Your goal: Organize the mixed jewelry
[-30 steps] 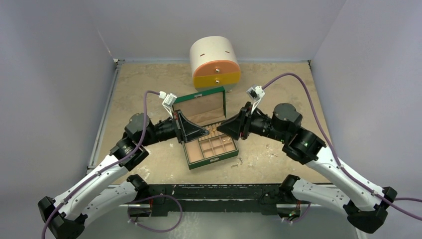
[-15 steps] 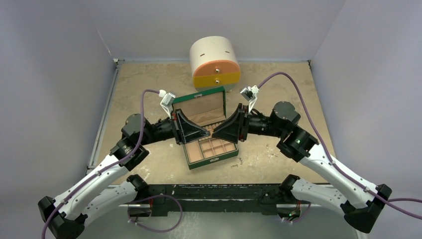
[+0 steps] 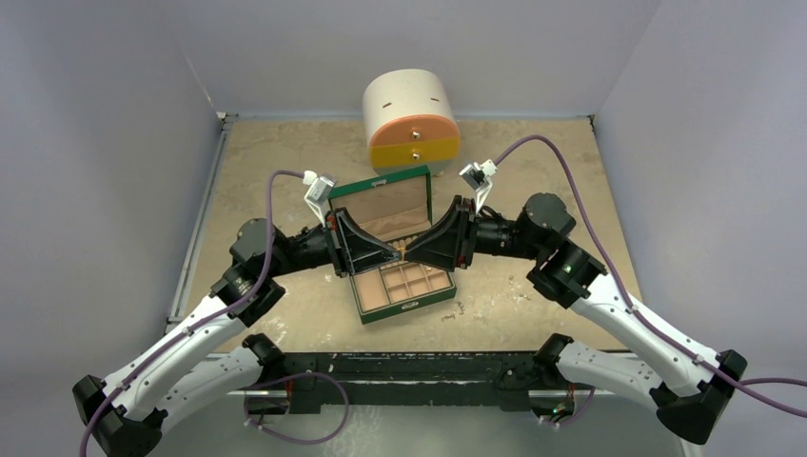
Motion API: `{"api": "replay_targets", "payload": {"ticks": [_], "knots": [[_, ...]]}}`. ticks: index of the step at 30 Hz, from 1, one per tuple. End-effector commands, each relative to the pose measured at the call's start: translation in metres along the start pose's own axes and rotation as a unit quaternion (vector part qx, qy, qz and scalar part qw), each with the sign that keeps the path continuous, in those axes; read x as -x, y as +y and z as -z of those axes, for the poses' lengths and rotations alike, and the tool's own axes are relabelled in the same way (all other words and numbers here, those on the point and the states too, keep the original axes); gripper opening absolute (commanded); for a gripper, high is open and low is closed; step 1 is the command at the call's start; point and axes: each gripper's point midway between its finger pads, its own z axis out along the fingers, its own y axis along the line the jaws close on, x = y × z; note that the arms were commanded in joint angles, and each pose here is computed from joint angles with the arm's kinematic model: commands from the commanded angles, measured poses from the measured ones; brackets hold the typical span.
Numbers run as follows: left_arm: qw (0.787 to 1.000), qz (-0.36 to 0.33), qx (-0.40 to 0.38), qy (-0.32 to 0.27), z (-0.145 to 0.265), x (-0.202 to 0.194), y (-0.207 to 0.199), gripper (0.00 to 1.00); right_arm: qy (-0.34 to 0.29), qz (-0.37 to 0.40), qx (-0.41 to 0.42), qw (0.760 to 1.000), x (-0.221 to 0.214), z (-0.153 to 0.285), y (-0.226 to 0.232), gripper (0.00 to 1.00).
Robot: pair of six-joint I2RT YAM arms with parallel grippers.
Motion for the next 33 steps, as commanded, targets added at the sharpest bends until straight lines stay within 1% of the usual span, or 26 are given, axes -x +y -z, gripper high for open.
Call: {"api": "replay_targets", "payload": {"ticks": [1, 3, 11, 15, 17, 19, 27, 29, 31, 33], "knots": [[0.999, -0.027, -0.037, -0.017, 0.001, 0.013, -0.023, 0.0, -0.015, 0.014, 0.032, 0.999, 0.011, 0.001, 0.015, 0.33], [0.999, -0.027, -0.037, -0.017, 0.001, 0.013, -0.022, 0.0, -0.017, 0.013, 0.034, 0.999, 0.011, 0.0, 0.016, 0.3], [0.999, -0.03, -0.036, -0.022, 0.002, 0.015, -0.023, 0.0, -0.014, 0.01, 0.035, 0.999, 0.01, -0.001, 0.015, 0.24], [0.999, -0.031, -0.036, -0.024, 0.002, 0.015, -0.024, 0.0, -0.014, 0.009, 0.035, 0.999, 0.01, -0.001, 0.015, 0.2], [0.999, -0.031, -0.036, -0.024, 0.002, 0.015, -0.024, 0.0, -0.015, 0.009, 0.034, 0.999, 0.011, -0.001, 0.014, 0.12], [0.999, -0.031, -0.036, -0.024, 0.003, 0.015, -0.024, 0.0, -0.016, 0.009, 0.035, 0.999, 0.011, -0.001, 0.015, 0.0], [0.999, -0.029, -0.023, -0.028, 0.002, 0.017, -0.019, 0.01, -0.018, 0.012, 0.031, 0.999, 0.011, 0.001, 0.015, 0.0], [0.999, -0.034, -0.01, -0.028, 0.002, 0.018, -0.015, 0.1, -0.015, 0.015, 0.024, 0.999, 0.011, 0.001, 0.014, 0.0], [0.999, -0.039, 0.006, -0.03, 0.002, 0.019, -0.011, 0.22, -0.01, 0.016, 0.008, 1.0, 0.01, 0.002, 0.009, 0.0], [0.998, -0.049, 0.037, -0.031, 0.005, 0.021, -0.004, 0.27, -0.01, 0.02, -0.015, 1.0, 0.011, 0.003, 0.003, 0.0]]}}
